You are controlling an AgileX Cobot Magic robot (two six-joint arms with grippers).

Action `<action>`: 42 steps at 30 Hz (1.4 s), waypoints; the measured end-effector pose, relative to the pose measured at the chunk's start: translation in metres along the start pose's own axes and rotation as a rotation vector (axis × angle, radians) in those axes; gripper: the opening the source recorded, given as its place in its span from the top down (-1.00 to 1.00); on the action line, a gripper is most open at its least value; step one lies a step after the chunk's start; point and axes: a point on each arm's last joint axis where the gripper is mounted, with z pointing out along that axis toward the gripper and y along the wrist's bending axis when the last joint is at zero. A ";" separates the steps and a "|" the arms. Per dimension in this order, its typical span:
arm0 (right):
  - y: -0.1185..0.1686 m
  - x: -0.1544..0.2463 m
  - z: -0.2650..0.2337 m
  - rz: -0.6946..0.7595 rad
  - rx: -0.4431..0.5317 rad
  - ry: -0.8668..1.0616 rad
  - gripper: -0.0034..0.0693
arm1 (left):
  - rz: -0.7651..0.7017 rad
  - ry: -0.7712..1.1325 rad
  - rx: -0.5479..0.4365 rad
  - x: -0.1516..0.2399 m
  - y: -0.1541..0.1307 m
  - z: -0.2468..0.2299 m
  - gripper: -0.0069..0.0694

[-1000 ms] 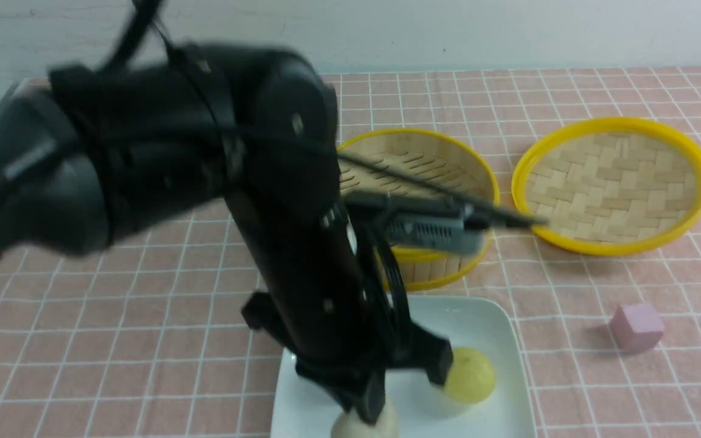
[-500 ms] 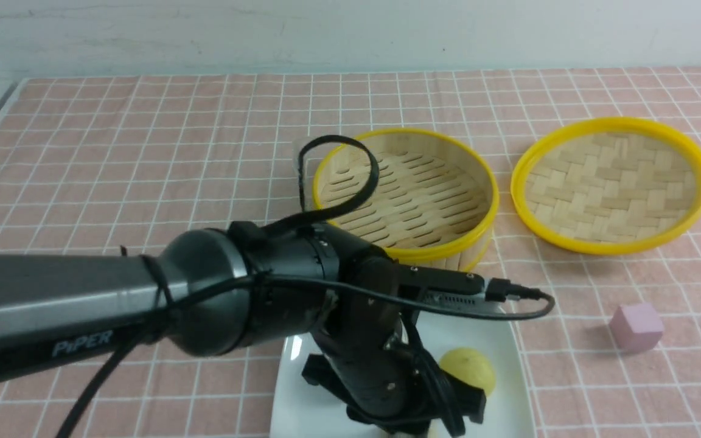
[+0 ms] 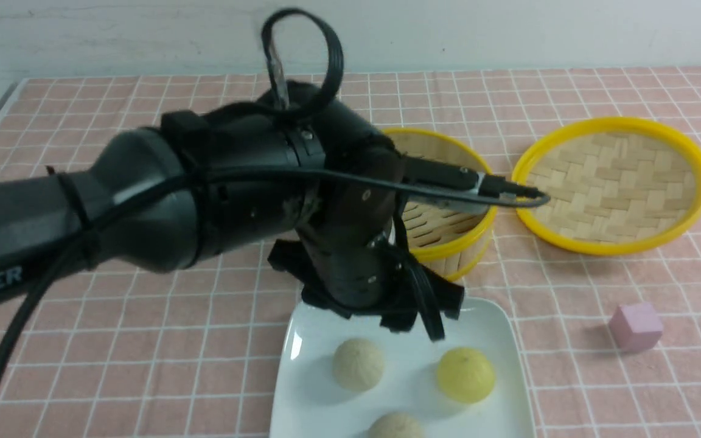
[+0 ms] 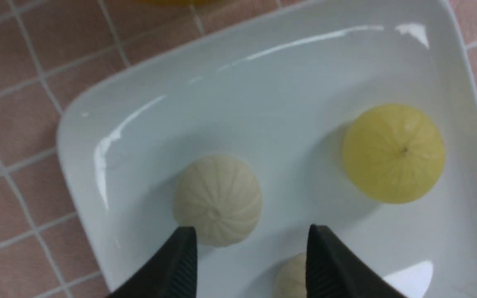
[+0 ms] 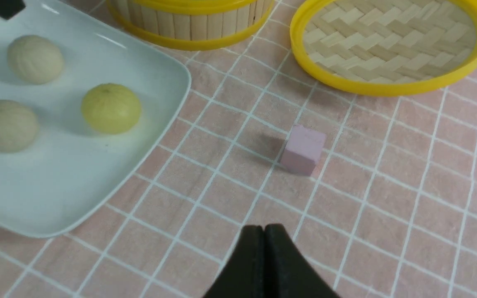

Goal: Put the steamed buns into the plate on the pink tablecloth.

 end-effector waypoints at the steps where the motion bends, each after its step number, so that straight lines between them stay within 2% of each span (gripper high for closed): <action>1: 0.001 -0.001 -0.006 0.015 -0.020 0.004 0.95 | 0.011 -0.012 -0.005 -0.003 0.000 -0.006 0.00; 3: 0.002 0.001 -0.010 0.027 -0.037 0.012 0.94 | 0.024 -0.018 -0.012 -0.006 0.000 -0.011 0.11; 4: 0.004 0.004 -0.016 0.048 -0.079 0.003 0.94 | 0.046 -0.036 -0.017 -0.011 0.000 -0.020 0.29; 8: 0.009 0.011 -0.016 0.067 -0.165 -0.112 0.94 | 0.077 -0.070 -0.029 -0.018 0.001 -0.028 0.65; 12: 0.014 0.014 0.006 0.070 -0.194 -0.220 0.94 | 0.083 -0.102 -0.020 -0.021 0.000 -0.028 0.81; 16: 0.019 0.015 0.029 0.054 -0.214 -0.351 0.94 | 0.085 -0.150 0.003 -0.025 -0.002 -0.028 0.82; 24: 0.023 0.029 0.058 0.005 -0.220 -0.464 0.93 | 0.088 -0.162 0.009 -0.026 -0.003 -0.029 0.81; 42: 0.024 0.029 0.059 0.008 -0.223 -0.487 0.90 | 0.134 -0.196 -0.056 -0.029 0.002 -0.029 0.77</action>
